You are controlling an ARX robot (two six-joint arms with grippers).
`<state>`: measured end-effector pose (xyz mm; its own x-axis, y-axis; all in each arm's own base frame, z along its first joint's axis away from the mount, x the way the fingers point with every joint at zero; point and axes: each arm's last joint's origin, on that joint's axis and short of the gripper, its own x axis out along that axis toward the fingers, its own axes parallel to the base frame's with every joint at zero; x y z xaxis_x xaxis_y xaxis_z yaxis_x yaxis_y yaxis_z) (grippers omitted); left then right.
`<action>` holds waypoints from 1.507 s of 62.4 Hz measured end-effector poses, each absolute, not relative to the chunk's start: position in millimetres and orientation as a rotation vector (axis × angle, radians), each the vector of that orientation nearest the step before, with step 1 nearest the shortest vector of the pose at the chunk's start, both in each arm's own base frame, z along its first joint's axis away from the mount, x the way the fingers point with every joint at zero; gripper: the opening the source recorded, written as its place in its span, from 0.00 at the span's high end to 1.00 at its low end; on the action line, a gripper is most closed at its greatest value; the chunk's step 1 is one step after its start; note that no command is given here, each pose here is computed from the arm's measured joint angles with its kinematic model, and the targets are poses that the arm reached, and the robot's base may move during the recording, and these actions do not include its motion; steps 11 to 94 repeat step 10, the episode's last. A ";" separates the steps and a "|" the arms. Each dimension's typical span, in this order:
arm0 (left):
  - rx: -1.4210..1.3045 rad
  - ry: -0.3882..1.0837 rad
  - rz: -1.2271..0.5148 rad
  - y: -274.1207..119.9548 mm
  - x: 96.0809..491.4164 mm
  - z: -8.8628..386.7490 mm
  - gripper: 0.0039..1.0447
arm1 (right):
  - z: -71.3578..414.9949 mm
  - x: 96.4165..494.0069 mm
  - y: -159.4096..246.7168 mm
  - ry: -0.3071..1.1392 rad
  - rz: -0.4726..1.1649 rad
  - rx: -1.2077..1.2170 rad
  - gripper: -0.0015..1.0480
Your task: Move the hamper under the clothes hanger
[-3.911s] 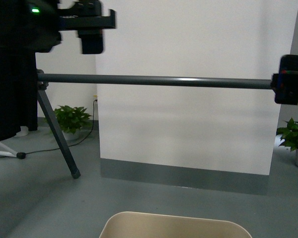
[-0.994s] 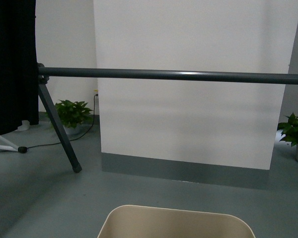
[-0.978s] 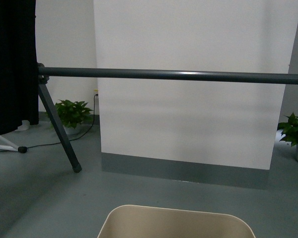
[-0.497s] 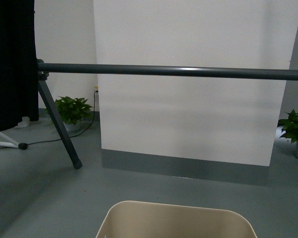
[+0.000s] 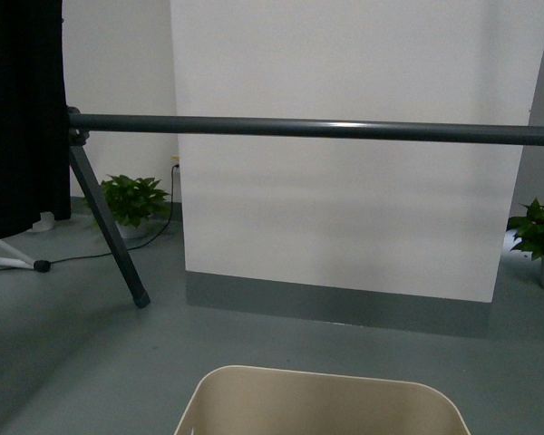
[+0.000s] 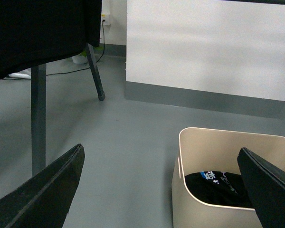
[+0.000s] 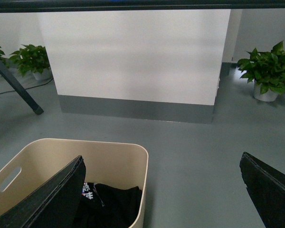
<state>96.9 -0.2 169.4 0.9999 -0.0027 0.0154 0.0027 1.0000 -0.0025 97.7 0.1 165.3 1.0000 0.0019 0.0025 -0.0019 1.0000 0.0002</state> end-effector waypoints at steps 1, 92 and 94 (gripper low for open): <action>-0.002 -0.015 -0.003 -0.3 96.9 169.4 0.06 | 165.3 97.7 0.1 -0.002 0.002 0.000 0.08; -0.002 -0.015 -0.003 -0.2 96.9 169.4 0.06 | 165.3 97.7 0.1 -0.002 0.002 0.000 0.08; -0.002 -0.015 -0.003 -0.2 96.9 169.4 0.06 | 165.3 97.7 0.1 -0.002 0.002 0.000 0.08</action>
